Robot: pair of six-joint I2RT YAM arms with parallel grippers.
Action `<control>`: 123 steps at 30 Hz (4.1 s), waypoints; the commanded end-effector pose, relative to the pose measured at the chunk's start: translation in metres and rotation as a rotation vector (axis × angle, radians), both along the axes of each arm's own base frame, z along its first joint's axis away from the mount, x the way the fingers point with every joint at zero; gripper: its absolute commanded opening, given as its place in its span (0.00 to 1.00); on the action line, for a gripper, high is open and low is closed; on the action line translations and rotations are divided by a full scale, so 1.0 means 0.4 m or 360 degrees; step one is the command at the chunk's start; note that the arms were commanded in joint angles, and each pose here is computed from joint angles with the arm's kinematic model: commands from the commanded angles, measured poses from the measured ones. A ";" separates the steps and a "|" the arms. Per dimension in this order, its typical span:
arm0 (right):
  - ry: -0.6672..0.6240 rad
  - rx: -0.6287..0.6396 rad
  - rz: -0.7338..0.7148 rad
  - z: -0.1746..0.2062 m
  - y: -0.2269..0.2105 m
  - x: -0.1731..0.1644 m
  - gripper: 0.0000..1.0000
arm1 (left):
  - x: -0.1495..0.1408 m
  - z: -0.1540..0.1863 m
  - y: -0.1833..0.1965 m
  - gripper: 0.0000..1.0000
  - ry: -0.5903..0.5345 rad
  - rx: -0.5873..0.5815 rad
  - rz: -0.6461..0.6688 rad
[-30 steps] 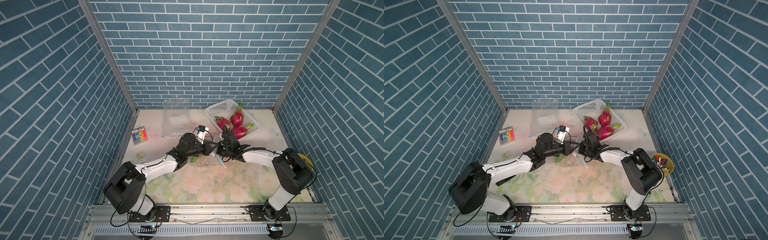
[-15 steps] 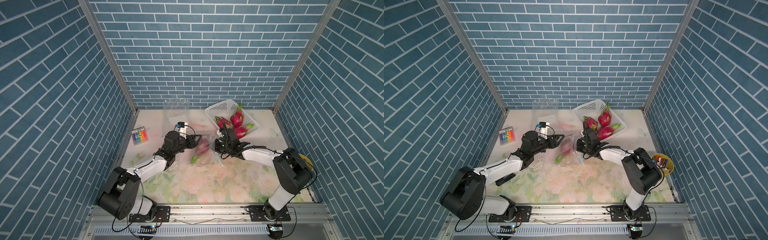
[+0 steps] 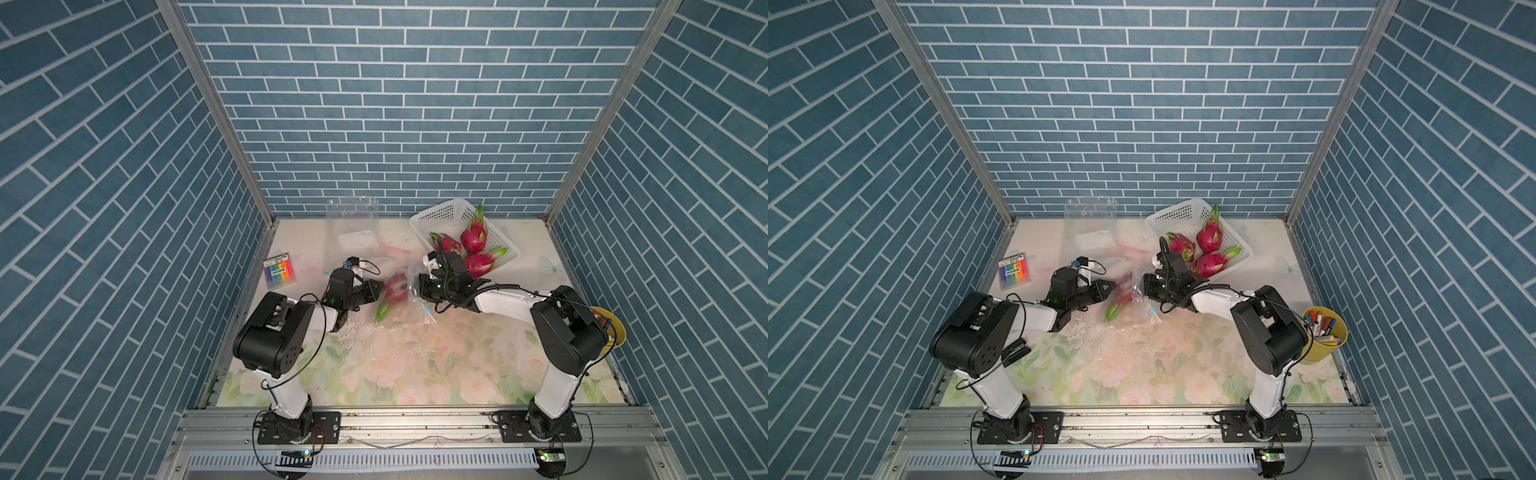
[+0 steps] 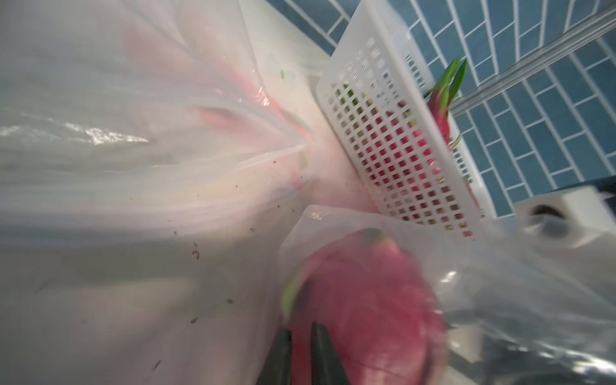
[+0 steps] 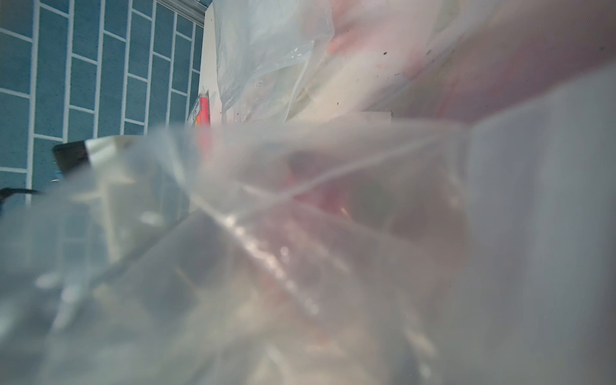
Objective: Open the zip-top bag and take out the dragon fruit
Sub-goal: Pick up the dragon fruit from the zipper food storage bag.
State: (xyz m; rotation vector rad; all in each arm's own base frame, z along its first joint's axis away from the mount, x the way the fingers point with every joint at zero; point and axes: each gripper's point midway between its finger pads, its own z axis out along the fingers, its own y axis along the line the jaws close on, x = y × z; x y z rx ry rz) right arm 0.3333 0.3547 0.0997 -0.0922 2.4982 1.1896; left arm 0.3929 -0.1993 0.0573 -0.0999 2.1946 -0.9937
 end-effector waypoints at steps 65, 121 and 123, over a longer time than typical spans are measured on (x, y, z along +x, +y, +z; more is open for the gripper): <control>-0.0469 0.0194 0.0463 0.372 -0.155 -0.073 0.71 | -0.114 0.454 -0.156 0.71 -0.0498 -0.0873 -0.0617; -0.0219 0.0033 -0.0426 0.188 -0.226 0.016 0.78 | -0.002 0.183 -0.103 0.00 -0.0134 -0.0437 -0.0373; -0.0203 0.0013 -0.0430 0.155 -0.214 0.006 0.78 | -0.010 0.153 -0.088 0.00 -0.0093 -0.0373 -0.0338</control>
